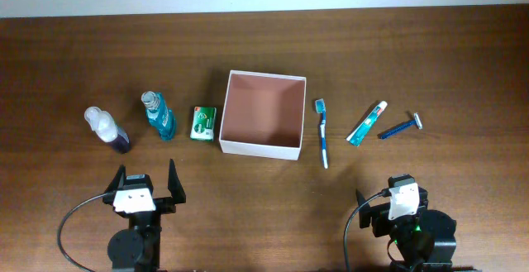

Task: Pack container
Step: 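Move the left gripper toward the white foam soap bottle, then grasp the white foam soap bottle with the left gripper and lift, then carry the soap bottle over the box and release it inside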

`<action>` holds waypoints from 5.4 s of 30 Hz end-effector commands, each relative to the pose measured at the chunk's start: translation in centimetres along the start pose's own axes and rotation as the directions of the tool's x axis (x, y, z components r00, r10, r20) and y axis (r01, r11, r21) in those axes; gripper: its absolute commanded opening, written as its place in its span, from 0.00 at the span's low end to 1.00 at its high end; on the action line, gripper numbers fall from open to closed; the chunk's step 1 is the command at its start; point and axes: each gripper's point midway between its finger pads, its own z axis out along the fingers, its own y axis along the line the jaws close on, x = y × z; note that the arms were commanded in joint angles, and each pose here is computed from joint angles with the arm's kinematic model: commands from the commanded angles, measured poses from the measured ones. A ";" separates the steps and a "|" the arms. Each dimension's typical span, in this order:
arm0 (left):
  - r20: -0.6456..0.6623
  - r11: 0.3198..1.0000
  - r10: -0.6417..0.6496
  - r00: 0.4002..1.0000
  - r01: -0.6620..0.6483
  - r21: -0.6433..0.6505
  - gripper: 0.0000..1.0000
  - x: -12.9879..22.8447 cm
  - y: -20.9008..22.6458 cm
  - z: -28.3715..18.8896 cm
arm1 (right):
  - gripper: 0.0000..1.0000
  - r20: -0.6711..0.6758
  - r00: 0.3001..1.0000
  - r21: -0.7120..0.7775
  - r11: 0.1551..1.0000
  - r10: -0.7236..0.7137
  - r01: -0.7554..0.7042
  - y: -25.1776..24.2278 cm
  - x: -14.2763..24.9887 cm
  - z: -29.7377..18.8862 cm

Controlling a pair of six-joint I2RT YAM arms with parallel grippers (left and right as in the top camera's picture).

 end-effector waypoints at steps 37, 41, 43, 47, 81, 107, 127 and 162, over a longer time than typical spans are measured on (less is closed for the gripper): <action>-0.036 0.998 0.010 0.999 -0.008 0.070 0.99 -2.3 -1.1 -1.2 | 0.99 0.007 1.000 -0.005 1.000 -0.005 0.005 0.1 0.0 0.0; -0.053 0.992 -0.092 0.994 0.086 -0.096 1.00 -5.3 1.6 -2.0 | 0.99 0.006 1.000 -0.005 1.000 -0.005 0.005 0.1 0.0 0.0; -0.052 0.983 -0.118 0.992 0.109 -0.150 0.99 -7.4 2.5 -2.1 | 0.99 0.006 1.000 -0.005 1.000 -0.005 0.005 0.1 0.0 0.0; -0.088 0.981 -0.113 0.990 0.097 -0.170 1.00 -11.4 2.6 -0.8 | 0.99 0.007 1.000 -0.005 1.000 -0.005 0.005 0.1 0.0 0.0; -0.800 0.919 -0.284 0.529 -0.089 -0.385 0.99 -4.7 11.8 13.1 | 0.99 0.007 1.000 -0.005 1.000 -0.005 0.005 0.1 0.0 0.0; -0.915 0.939 -0.316 0.251 -0.056 -0.339 0.33 5.4 10.6 14.1 | 0.99 0.006 1.000 -0.005 1.000 -0.004 0.004 0.1 0.0 0.0; -0.773 0.999 -0.041 0.634 0.020 -0.037 0.01 -17.4 -0.5 10.0 | 0.99 0.006 1.000 -0.005 1.000 -0.004 0.004 0.1 0.0 0.0; -0.733 0.852 0.490 0.472 -0.080 0.518 0.10 3.4 -30.1 17.0 | 0.99 0.006 1.000 -0.005 1.000 -0.004 0.004 0.1 0.0 0.0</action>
